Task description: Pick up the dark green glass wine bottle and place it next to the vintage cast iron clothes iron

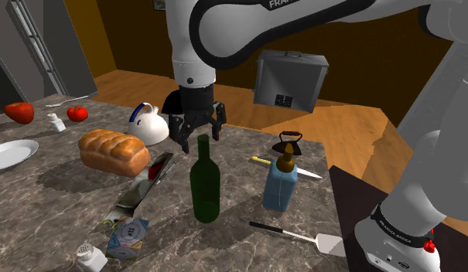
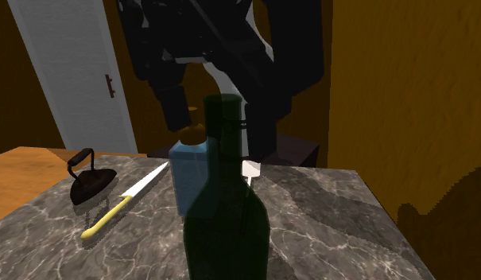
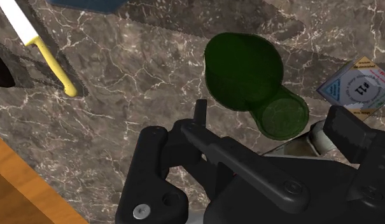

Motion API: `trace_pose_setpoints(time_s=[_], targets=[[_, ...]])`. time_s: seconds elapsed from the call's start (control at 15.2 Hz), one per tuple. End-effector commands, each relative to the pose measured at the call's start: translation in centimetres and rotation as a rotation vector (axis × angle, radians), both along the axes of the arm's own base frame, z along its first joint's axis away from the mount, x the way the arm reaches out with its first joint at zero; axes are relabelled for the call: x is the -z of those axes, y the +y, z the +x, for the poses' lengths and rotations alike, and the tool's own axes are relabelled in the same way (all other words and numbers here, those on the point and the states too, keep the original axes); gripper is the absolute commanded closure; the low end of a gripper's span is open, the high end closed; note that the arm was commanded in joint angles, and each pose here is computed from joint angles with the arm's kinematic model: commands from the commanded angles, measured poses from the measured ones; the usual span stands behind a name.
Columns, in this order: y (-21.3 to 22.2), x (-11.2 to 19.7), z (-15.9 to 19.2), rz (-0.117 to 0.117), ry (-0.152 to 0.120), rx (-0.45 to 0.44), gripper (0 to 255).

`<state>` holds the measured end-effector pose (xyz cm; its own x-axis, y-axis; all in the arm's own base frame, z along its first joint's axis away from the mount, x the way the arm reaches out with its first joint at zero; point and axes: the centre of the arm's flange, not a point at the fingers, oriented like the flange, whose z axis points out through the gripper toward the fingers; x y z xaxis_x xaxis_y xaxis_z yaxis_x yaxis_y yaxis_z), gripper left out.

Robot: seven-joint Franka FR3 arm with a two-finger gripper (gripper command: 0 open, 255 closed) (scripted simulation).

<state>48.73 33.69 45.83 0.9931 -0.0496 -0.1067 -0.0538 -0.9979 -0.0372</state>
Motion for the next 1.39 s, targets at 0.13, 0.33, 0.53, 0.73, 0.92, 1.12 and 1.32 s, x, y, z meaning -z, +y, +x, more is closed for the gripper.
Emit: trace_pose_setpoints(time_s=[0.13, 0.33, 0.53, 0.73, 0.92, 1.12, 1.32], targets=[[0.0, 0.1, 0.0, 0.000, 0.000, 0.000, 0], [0.0, 0.1, 0.0, 0.000, 0.000, 0.000, 255], [0.0, 0.1, 0.0, 0.000, 0.000, 0.000, 255], [0.0, 0.1, 0.0, 0.000, 0.000, 0.000, 255], [0.0, 0.1, 0.0, 0.000, 0.000, 0.000, 255], [0.0, -1.5, 0.0, 0.000, 0.000, 0.000, 255], [0.0, -3.1, 0.0, 0.000, 0.000, 0.000, 255]])
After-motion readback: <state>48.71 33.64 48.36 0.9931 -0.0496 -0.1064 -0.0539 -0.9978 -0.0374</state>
